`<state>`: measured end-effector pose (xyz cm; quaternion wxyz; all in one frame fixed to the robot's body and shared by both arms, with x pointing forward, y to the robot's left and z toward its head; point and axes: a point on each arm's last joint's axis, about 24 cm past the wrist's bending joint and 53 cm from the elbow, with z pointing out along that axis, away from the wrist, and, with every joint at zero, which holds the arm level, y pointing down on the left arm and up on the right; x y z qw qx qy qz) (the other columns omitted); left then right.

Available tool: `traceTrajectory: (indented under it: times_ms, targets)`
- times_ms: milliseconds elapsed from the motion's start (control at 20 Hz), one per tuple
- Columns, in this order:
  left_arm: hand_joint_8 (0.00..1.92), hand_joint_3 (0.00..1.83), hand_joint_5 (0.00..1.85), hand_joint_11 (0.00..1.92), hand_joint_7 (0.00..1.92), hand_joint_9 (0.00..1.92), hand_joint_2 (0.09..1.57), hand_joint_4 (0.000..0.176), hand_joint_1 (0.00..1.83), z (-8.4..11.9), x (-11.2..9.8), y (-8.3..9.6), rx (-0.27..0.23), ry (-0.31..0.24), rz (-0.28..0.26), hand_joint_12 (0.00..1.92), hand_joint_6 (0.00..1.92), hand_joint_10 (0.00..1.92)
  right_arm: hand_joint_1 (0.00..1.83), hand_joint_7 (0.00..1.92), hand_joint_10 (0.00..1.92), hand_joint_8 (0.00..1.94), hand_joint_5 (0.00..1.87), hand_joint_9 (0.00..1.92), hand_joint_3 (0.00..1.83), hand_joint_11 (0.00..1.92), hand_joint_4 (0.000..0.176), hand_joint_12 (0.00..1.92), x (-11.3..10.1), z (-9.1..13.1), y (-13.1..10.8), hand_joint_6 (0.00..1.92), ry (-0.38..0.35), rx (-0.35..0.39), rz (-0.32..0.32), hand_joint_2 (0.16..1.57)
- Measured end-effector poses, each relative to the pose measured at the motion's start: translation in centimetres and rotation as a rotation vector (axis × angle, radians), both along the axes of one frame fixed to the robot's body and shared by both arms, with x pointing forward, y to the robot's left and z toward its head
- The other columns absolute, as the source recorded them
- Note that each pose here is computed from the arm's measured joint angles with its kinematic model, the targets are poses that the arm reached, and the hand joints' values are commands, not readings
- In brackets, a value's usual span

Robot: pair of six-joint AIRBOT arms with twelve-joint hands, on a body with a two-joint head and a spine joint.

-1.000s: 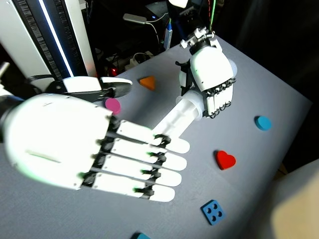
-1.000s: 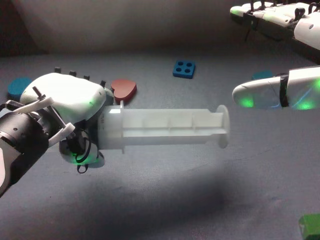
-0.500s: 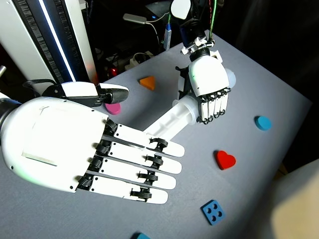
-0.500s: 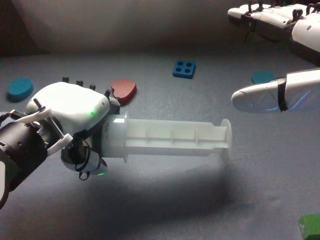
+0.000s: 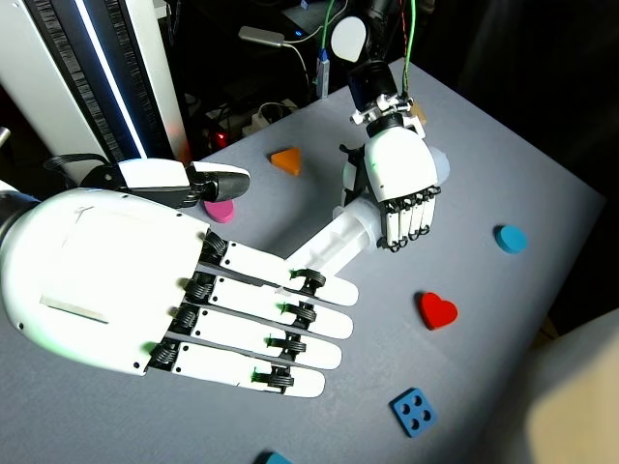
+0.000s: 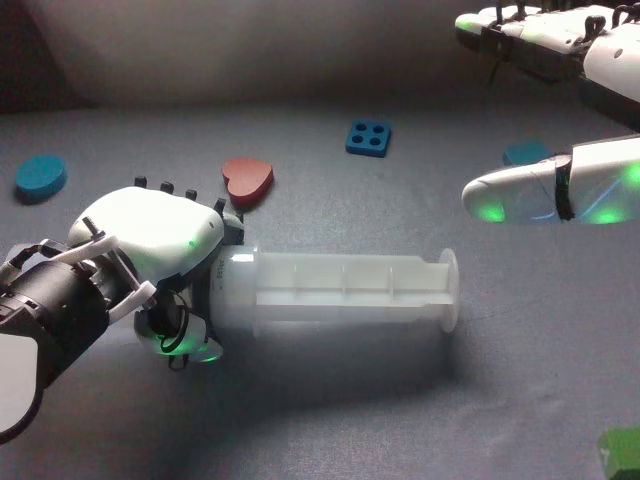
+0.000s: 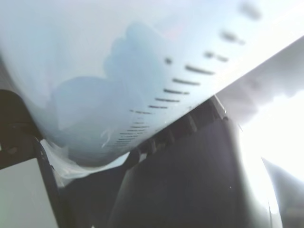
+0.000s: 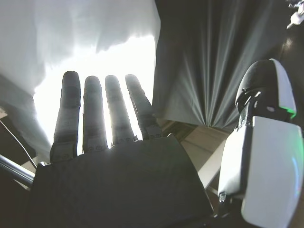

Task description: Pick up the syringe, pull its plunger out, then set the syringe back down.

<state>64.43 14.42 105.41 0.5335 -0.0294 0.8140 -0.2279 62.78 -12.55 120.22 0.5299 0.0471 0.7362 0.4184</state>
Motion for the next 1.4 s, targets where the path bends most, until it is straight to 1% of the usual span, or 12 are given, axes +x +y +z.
traceTrajectory:
  times_ms: [200,350,850,900,950,1000,1050,1100,1200,1250,1300,1400]
  targets:
    - [1.11,0.0,0.81,0.75,0.9,0.83,1.16,0.0,1.37,-1.0,-0.3,0.3,0.017,0.012,-0.005,1.4,1.11,1.4,0.24,0.0,0.0,0.0,0.02,0.01,0.0,0.0,0.0,0.3,0.0,0.0,0.0,0.0,-0.003,-0.007,0.001,0.86]
    - [1.08,0.0,0.77,0.77,0.95,0.87,1.15,0.0,1.37,-1.1,-0.4,0.1,0.017,0.012,-0.01,1.4,1.08,1.39,0.24,0.0,0.0,0.0,0.01,0.0,0.0,0.0,0.0,0.25,-0.2,-0.1,0.2,0.0,-0.011,-0.025,0.014,0.87]
    - [1.15,0.0,0.66,0.66,0.89,0.86,1.18,0.0,1.36,-1.5,-0.5,-0.3,0.013,0.017,-0.012,1.39,1.24,1.41,0.24,0.0,0.0,0.0,0.04,0.02,0.0,0.0,0.0,0.28,-0.3,-0.8,0.2,0.0,-0.007,-0.052,0.019,0.87]
    - [1.19,0.0,0.73,0.64,0.91,0.76,1.19,0.0,1.23,-1.5,-0.5,-0.3,0.013,0.017,-0.012,1.32,1.24,1.13,0.24,0.0,0.0,0.0,0.04,0.01,0.0,0.0,0.0,0.26,-0.3,-0.8,0.2,0.0,-0.007,-0.052,0.019,0.87]
    - [0.79,0.0,0.78,0.56,0.73,0.7,1.21,0.0,1.1,-1.5,-0.5,-0.3,0.013,0.018,-0.012,1.18,1.26,0.74,0.25,0.0,0.0,0.0,0.04,0.01,0.0,0.0,0.0,0.25,-0.3,-0.8,0.2,0.0,-0.006,-0.053,0.019,0.87]
    - [0.79,0.0,0.78,0.56,0.73,0.7,1.21,0.0,1.1,-1.5,-0.6,-0.4,0.013,0.018,-0.015,1.18,1.26,0.74,0.25,0.0,0.0,0.0,0.04,0.01,0.0,0.0,0.0,0.25,-0.3,-0.8,0.2,0.0,-0.006,-0.053,0.019,0.87]
    - [0.49,0.0,0.66,0.51,0.73,0.7,1.17,0.0,0.98,-1.6,-0.7,-0.5,0.01,0.02,-0.016,1.09,0.72,0.54,0.26,0.0,0.0,0.0,0.03,0.01,0.0,0.0,0.0,0.25,-0.3,-0.8,0.2,0.0,-0.006,-0.053,0.019,0.87]
    - [0.13,0.0,0.68,0.45,0.72,0.69,1.17,0.0,0.77,-1.6,-0.8,-0.5,0.017,0.018,-0.022,1.02,0.16,0.28,0.25,0.0,0.0,0.0,0.03,0.01,0.0,0.0,0.0,0.25,-0.3,-0.9,0.2,0.0,-0.006,-0.054,0.019,0.87]
    - [0.01,0.0,0.63,0.31,0.65,0.65,1.16,0.0,0.64,-1.5,-0.7,-0.4,0.018,0.01,-0.017,0.99,0.01,0.1,0.24,0.0,0.0,0.0,0.04,0.01,0.0,0.0,0.0,0.25,-0.3,-0.9,0.2,0.0,-0.006,-0.055,0.019,0.88]
    - [0.01,0.0,0.63,0.31,0.65,0.65,1.16,0.0,0.64,-1.3,-0.6,-0.3,0.019,0.004,-0.015,0.99,0.01,0.1,0.24,0.0,0.0,0.0,0.04,0.01,0.0,0.0,0.0,0.25,-0.3,-0.9,0.2,0.0,-0.006,-0.054,0.019,0.88]
    - [0.0,0.0,0.5,0.13,0.46,0.47,1.09,0.0,0.57,-1.4,-0.7,-0.4,0.017,0.007,-0.016,1.0,0.0,0.01,0.23,0.0,0.0,0.0,0.04,0.01,0.0,0.0,0.0,0.25,-0.3,-0.9,0.2,0.0,-0.006,-0.054,0.019,0.88]
    - [0.0,0.0,0.43,0.03,0.38,0.37,1.06,0.0,0.55,-1.7,-1.0,-0.6,0.017,0.02,-0.022,1.0,0.0,0.0,0.23,0.0,0.0,0.0,0.04,0.01,0.01,0.0,0.0,0.25,-0.4,-0.9,0.2,0.0,-0.006,-0.053,0.021,0.88]
